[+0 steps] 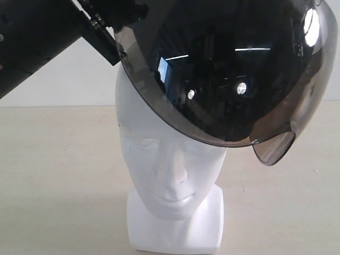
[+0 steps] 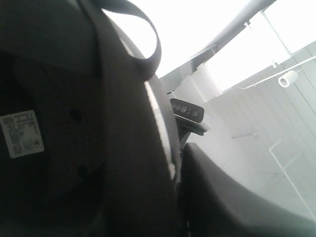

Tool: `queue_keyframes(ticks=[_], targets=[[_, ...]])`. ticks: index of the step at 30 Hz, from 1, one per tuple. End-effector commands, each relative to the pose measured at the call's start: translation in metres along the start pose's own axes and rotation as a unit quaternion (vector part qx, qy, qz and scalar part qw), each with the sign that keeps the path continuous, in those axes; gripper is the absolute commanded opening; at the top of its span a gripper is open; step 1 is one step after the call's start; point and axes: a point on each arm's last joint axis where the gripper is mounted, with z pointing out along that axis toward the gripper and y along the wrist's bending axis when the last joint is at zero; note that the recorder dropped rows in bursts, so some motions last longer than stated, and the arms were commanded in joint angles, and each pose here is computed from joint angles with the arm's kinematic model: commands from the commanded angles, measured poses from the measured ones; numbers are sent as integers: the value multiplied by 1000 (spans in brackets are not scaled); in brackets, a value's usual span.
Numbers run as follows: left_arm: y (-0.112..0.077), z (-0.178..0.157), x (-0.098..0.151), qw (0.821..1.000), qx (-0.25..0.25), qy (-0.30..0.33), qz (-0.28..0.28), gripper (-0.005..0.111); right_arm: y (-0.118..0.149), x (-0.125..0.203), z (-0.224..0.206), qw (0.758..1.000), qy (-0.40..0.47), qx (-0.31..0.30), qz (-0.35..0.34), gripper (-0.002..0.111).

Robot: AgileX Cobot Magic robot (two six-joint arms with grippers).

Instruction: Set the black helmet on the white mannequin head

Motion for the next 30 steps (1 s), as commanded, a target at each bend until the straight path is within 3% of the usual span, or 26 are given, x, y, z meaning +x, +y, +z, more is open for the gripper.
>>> queue_keyframes(ticks=[1, 9, 30], targets=[[-19, -2, -11, 998, 43, -41, 34, 4, 0, 7, 9, 999, 26, -30, 9, 0], [-18, -4, -14, 997, 40, -47, 44, 4, 7, 9, 8, 997, 38, -65, 20, 0], [-15, -13, -27, 997, 22, -45, 55, 4, -4, 27, 31, 993, 90, -74, 35, 0]])
